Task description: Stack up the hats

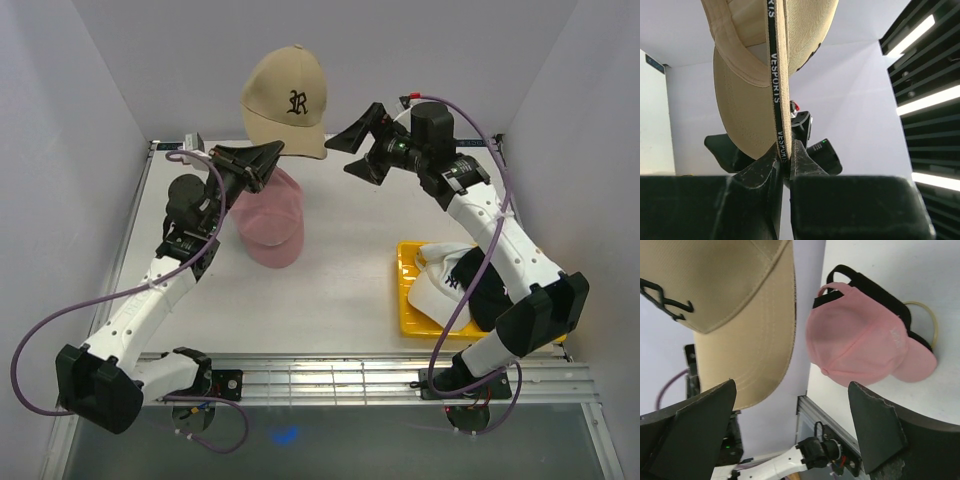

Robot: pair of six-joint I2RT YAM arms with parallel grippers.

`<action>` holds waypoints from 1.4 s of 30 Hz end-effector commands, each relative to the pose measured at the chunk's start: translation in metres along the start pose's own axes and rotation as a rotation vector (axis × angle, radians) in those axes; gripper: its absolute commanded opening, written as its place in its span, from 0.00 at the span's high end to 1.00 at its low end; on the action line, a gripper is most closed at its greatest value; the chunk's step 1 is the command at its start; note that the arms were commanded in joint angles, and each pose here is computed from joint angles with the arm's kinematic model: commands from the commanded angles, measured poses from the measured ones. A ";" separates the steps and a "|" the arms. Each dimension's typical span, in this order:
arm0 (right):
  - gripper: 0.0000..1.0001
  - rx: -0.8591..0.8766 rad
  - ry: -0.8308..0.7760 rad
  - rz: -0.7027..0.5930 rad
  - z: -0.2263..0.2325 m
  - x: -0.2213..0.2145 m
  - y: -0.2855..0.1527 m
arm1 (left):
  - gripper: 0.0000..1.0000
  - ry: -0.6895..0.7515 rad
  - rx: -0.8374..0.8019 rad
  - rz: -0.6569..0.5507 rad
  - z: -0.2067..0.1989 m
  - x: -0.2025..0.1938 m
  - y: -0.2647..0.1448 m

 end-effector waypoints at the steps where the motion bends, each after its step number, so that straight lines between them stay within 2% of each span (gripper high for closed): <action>1: 0.02 0.160 0.053 -0.033 0.025 0.006 0.003 | 1.00 -0.105 -0.113 -0.062 -0.015 0.005 -0.014; 6: 0.03 0.243 0.139 -0.015 0.037 -0.005 0.015 | 1.00 -0.155 -0.131 -0.069 -0.011 0.007 -0.023; 10: 0.02 0.272 0.139 0.025 0.049 -0.014 0.029 | 1.00 -0.200 -0.146 -0.073 0.004 0.009 -0.033; 15: 0.00 0.293 0.134 0.044 0.051 -0.019 0.038 | 1.00 -0.203 -0.172 -0.064 0.003 0.009 -0.045; 18: 0.12 0.285 0.114 0.068 0.048 -0.021 0.043 | 1.00 -0.195 -0.148 -0.033 0.008 0.008 -0.050; 19: 0.23 0.286 0.106 0.070 0.048 -0.021 0.044 | 1.00 -0.198 -0.140 -0.028 0.010 0.008 -0.052; 21: 0.36 0.289 0.085 0.084 0.046 -0.023 0.045 | 1.00 -0.196 -0.128 -0.032 0.017 0.008 -0.062; 22: 0.50 0.268 0.089 0.104 0.041 -0.026 0.047 | 1.00 -0.191 -0.125 -0.031 0.019 0.007 -0.066; 23: 0.56 0.271 0.077 0.117 0.042 -0.027 0.048 | 1.00 -0.190 -0.114 -0.033 0.022 0.007 -0.070; 25: 0.68 0.244 0.058 0.147 0.034 -0.032 0.052 | 1.00 -0.186 -0.104 -0.032 0.029 0.006 -0.080; 28: 0.79 0.235 0.043 0.175 0.028 -0.037 0.056 | 1.00 -0.185 -0.077 -0.016 0.040 0.004 -0.088; 37: 0.90 0.232 -0.012 0.255 0.013 -0.064 0.059 | 1.00 -0.196 -0.004 0.023 0.062 0.010 -0.094; 42: 0.92 0.215 -0.031 0.283 0.006 -0.085 0.060 | 1.00 -0.191 0.033 0.044 0.066 0.015 -0.098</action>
Point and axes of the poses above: each gripper's point midway between its finger pads, its own y axis out along the fingers, its own z axis along the line the jaws close on, x = y × z, the point moved 7 cm from there along -y, back along the fingers, and after that the axes turned 11 degrees about -y, right-handed, at the moved point
